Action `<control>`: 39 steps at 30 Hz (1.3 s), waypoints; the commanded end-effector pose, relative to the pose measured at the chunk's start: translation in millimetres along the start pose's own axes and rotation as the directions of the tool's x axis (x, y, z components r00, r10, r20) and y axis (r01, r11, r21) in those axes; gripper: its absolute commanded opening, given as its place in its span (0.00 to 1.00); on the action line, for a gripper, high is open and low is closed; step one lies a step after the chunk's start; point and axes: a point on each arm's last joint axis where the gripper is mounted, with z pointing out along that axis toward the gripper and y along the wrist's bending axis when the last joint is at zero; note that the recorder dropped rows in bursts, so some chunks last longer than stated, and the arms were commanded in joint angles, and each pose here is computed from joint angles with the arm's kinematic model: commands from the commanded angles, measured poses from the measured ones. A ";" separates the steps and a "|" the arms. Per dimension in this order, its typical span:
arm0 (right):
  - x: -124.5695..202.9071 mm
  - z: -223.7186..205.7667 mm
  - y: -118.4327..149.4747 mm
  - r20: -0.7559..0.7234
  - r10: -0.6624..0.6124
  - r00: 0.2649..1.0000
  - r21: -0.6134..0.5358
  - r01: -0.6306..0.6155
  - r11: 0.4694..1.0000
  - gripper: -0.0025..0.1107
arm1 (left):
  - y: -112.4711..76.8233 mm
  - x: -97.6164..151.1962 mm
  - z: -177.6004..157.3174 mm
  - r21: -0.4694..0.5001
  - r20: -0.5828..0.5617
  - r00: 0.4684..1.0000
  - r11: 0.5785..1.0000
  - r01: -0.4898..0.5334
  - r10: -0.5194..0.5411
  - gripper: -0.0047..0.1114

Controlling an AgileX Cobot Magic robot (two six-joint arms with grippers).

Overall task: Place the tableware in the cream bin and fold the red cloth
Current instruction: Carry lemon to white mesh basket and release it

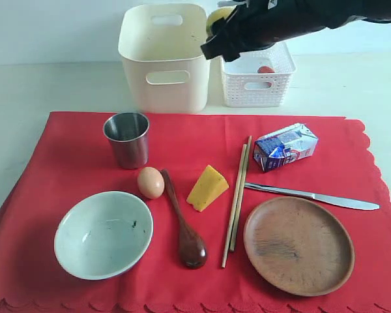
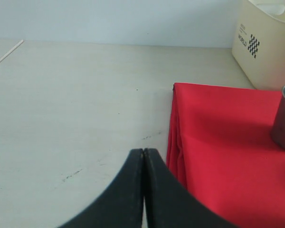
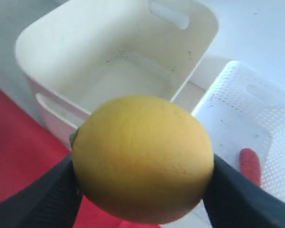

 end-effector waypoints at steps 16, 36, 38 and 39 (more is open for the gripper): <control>27.2 33.2 -77.6 0.122 0.133 0.984 0.176 -0.154 0.972 0.02 | -0.2 -0.4 0.6 0.002 -0.001 1.000 1.000 0.005 -0.005 0.05; 55.7 106.0 -82.9 0.075 0.300 0.951 0.171 -0.309 0.936 0.02 | -0.2 -0.4 0.6 0.002 -0.001 1.000 1.000 0.005 -0.005 0.05; 58.6 112.1 -83.0 0.063 0.304 0.951 0.170 -0.311 0.935 0.02 | -0.2 -0.4 0.6 0.002 -0.001 1.000 1.000 0.005 -0.005 0.05; 62.1 114.9 -82.4 0.053 0.306 0.951 0.170 -0.310 0.935 0.02 | -0.2 -0.4 0.6 0.002 -0.001 1.000 1.000 0.005 -0.005 0.05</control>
